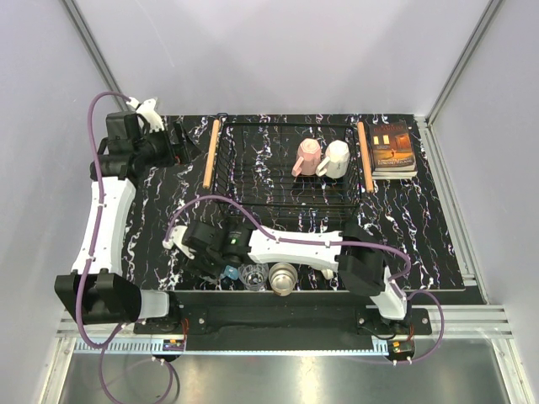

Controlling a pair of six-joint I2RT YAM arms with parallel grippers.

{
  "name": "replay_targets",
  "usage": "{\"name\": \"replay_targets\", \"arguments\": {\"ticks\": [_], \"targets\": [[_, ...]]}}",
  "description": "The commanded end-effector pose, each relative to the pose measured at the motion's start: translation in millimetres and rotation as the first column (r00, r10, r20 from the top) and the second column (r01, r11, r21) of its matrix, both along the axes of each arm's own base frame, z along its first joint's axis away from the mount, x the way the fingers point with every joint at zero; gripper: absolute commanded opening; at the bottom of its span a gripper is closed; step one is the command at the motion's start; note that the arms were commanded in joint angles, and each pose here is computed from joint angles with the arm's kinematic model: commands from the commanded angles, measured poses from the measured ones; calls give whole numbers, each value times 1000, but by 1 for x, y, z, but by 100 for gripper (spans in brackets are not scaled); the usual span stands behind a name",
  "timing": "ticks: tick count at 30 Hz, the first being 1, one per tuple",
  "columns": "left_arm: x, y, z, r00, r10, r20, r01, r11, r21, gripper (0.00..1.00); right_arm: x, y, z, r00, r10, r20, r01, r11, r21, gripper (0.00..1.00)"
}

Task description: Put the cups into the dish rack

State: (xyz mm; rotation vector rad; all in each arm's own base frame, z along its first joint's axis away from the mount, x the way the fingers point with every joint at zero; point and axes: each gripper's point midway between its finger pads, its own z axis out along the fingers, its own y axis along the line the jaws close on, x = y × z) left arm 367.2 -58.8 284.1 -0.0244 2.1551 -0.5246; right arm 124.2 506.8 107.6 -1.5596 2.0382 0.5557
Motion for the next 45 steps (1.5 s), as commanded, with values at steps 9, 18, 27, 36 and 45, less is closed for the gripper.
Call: {"name": "replay_targets", "arguments": {"ticks": [9, 18, 27, 36, 45], "targets": [[-2, 0, 42, 992, -12, 125, 15, 1000, -22, 97, 9, 17, -18, 994, 6, -106, -4, 1000, 15, 20], [-10, 2, 57, 988, -17, 156, 22, 999, -28, 97, 14, 15, -50, 988, -8, -156, 3, 999, -33, 19], [-11, 0, 58, 987, -25, 159, 31, 999, -34, 97, 13, 12, -60, 982, -32, -187, 21, 998, -56, 38], [-12, 0, 55, 987, -30, 156, 36, 999, -35, 95, 19, 12, -53, 985, -54, -164, 46, 998, -49, 0], [-9, -1, 91, 973, -7, 231, 27, 996, -83, 96, 29, 6, 107, 997, -61, -40, 68, 969, 237, 0]]}}
